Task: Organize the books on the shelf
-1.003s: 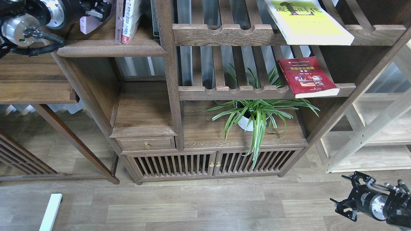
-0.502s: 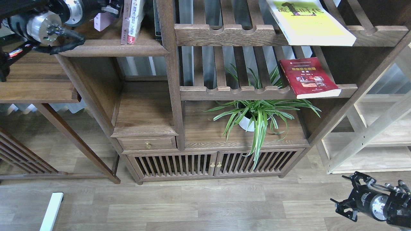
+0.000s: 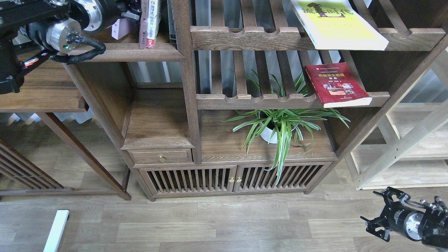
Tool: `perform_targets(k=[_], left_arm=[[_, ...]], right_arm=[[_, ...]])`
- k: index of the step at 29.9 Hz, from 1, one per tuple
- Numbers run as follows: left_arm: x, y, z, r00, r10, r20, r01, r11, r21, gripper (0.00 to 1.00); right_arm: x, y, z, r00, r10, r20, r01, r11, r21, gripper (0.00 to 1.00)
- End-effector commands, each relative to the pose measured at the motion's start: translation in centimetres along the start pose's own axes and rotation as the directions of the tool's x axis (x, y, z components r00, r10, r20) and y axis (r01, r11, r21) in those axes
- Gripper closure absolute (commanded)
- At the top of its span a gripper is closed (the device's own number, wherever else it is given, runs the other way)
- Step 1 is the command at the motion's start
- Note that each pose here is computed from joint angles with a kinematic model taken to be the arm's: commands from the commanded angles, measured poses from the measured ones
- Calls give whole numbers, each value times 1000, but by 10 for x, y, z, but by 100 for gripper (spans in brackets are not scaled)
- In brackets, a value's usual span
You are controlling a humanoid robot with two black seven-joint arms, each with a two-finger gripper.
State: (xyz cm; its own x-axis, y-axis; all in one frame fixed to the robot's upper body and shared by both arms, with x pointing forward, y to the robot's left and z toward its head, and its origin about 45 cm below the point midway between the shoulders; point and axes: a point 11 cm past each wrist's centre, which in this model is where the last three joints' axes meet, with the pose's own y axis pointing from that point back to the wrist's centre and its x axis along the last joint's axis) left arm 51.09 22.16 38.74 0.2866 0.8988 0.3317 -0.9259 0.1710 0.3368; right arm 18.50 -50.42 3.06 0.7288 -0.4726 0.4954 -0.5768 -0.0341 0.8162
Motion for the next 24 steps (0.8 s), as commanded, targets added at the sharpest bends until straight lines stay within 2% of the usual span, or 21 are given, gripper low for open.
perform_targets(k=[1,4,6,7,12,15,24], left_arm=[[-1,2,-2,1000,-13,5,13,1000,2,99],[-3,2,-5,1000,-19,9,19,1000,9,90],[0,4,-6,1000,-21,7,21,1000,10,77],[0,5,-7,1000,-25,8,25,1000,11,67],[8,11,-9,999,-35,7,35,999,9,41],[15,13,-11,1000,-25,3,25,1000,9,34],[26,24,-13,998,-70,-3,70,998,7,25]], right_arm=[[0,0,0,1000,0,0,0,1000,0,7],[0,0,0,1000,0,0,0,1000,0,7],[0,0,0,1000,0,0,0,1000,0,7],[0,0,0,1000,0,0,0,1000,0,7],[0,0,0,1000,0,0,0,1000,0,7],[0,0,0,1000,0,0,0,1000,0,7],[0,1,1,1000,-1,0,1,1000,-2,7]])
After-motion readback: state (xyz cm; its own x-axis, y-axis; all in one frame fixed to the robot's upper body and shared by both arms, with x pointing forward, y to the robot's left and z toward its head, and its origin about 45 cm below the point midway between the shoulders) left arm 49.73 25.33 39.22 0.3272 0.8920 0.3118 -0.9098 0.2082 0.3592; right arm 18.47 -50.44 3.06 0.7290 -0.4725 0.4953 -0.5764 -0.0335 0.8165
